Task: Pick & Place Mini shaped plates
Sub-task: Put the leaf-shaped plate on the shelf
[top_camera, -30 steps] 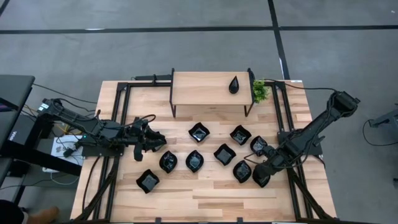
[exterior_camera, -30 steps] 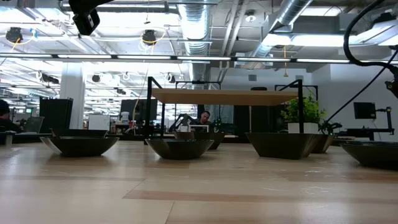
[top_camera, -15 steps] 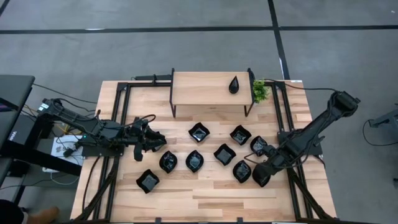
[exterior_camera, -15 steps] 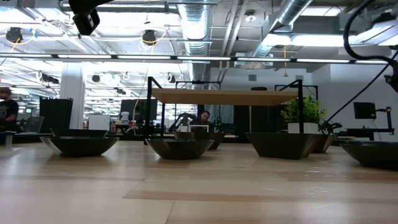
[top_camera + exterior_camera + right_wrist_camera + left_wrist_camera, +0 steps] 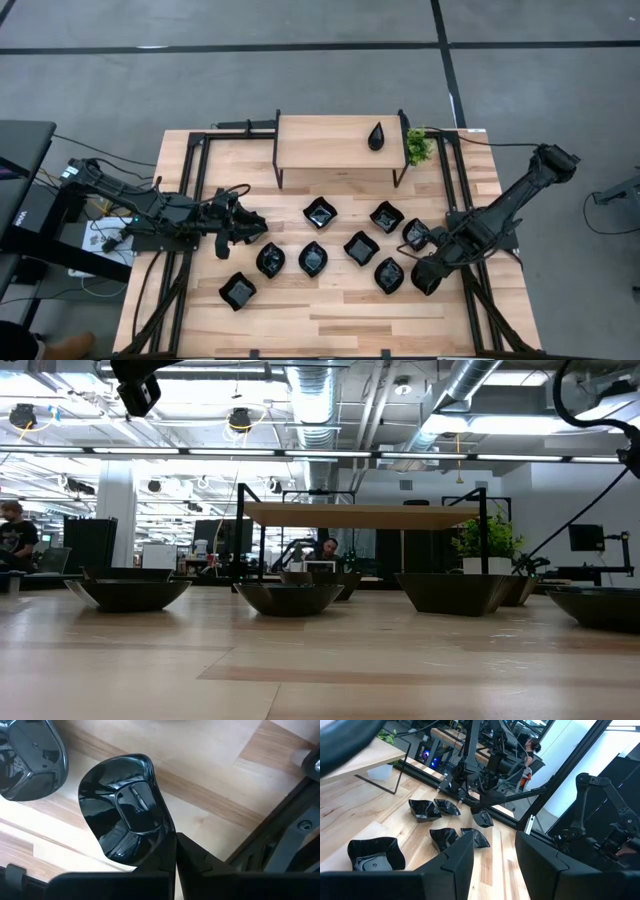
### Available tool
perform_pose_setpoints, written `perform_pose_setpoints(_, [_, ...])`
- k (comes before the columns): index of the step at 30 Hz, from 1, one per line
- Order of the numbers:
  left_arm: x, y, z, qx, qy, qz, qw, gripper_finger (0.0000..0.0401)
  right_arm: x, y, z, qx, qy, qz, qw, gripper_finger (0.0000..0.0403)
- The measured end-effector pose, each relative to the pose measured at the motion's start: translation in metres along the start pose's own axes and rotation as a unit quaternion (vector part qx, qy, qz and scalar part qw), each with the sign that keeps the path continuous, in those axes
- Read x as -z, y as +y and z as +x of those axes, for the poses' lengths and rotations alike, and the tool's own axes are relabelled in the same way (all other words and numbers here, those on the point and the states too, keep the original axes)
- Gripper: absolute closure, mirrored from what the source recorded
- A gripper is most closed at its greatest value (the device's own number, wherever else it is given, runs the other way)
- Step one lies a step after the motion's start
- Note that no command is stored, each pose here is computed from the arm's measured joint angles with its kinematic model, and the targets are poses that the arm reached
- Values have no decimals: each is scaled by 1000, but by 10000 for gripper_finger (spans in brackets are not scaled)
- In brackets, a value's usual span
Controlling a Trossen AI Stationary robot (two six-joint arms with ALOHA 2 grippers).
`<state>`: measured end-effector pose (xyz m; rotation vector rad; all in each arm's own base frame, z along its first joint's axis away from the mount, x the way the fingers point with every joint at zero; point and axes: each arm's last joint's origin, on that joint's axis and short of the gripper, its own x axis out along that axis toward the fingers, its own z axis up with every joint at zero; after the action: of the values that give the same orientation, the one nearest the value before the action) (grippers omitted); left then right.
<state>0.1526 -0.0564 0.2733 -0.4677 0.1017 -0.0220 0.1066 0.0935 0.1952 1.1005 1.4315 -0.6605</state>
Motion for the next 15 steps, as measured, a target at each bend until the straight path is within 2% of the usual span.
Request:
perform_pose_setpoints(4, [0,0,0,0,0,2,1000,256,0,1,-1,-9,3,-7,1000,403])
perform_pose_setpoints(7, [0,0,0,0,0,2,1000,256,1,4,-5,-47,8,-15,999,403])
perform_pose_setpoints(11, [0,0,0,0,0,2,1000,256,2,11,-17,-149,-18,-28,988,403])
perform_pose_setpoints(15, [0,0,0,0,0,2,1000,256,-1,19,-33,-264,-78,-50,960,403])
